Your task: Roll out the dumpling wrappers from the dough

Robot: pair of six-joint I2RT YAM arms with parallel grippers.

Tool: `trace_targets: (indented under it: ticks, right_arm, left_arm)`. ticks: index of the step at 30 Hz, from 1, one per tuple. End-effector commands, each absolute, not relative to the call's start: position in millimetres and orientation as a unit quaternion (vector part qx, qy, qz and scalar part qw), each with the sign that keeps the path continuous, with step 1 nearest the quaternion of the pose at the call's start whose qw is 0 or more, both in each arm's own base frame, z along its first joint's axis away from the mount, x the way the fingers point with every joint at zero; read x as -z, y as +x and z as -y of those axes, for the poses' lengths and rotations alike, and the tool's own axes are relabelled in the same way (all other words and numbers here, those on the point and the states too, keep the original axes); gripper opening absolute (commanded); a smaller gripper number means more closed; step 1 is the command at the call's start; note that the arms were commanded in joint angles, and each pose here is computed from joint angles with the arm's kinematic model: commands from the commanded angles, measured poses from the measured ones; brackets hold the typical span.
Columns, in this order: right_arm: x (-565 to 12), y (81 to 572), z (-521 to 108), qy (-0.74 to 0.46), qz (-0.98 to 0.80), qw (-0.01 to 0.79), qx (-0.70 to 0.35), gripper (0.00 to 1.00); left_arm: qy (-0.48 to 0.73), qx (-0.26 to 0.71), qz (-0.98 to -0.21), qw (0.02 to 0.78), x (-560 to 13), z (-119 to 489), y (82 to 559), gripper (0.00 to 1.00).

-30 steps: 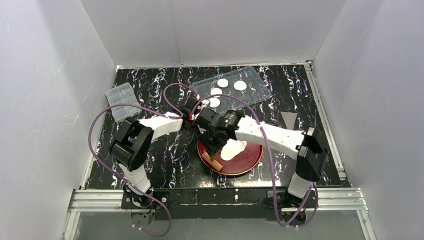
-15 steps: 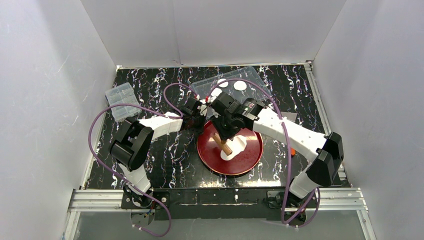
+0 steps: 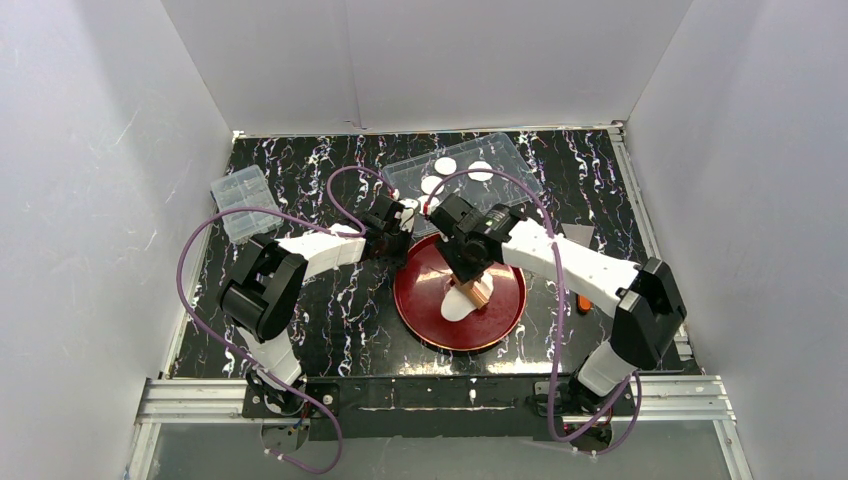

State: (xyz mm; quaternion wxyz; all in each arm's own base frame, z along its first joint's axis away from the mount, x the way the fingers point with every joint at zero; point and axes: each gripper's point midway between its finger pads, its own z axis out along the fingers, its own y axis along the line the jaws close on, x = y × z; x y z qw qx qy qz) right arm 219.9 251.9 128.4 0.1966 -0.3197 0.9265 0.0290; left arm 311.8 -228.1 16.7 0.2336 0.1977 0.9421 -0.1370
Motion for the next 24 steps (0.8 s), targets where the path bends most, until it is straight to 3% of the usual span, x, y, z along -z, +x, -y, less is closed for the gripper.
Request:
trace_targets:
  ticks: [1,14,24]
  right_arm:
    - [-90,190,-267,-0.323,-0.932,0.144,-0.073,0.01]
    - [-78,148,-309,-0.359,-0.922,0.098,-0.106,0.01]
    - [-87,143,-315,-0.385,-0.915,0.109,-0.057,0.01]
  left_arm:
    - [0.204,0.058,-0.958,0.194,8,189,298,0.00]
    - [0.202,0.059,-0.958,0.194,8,189,299,0.00]
    - [0.202,0.060,-0.958,0.194,8,189,299,0.00]
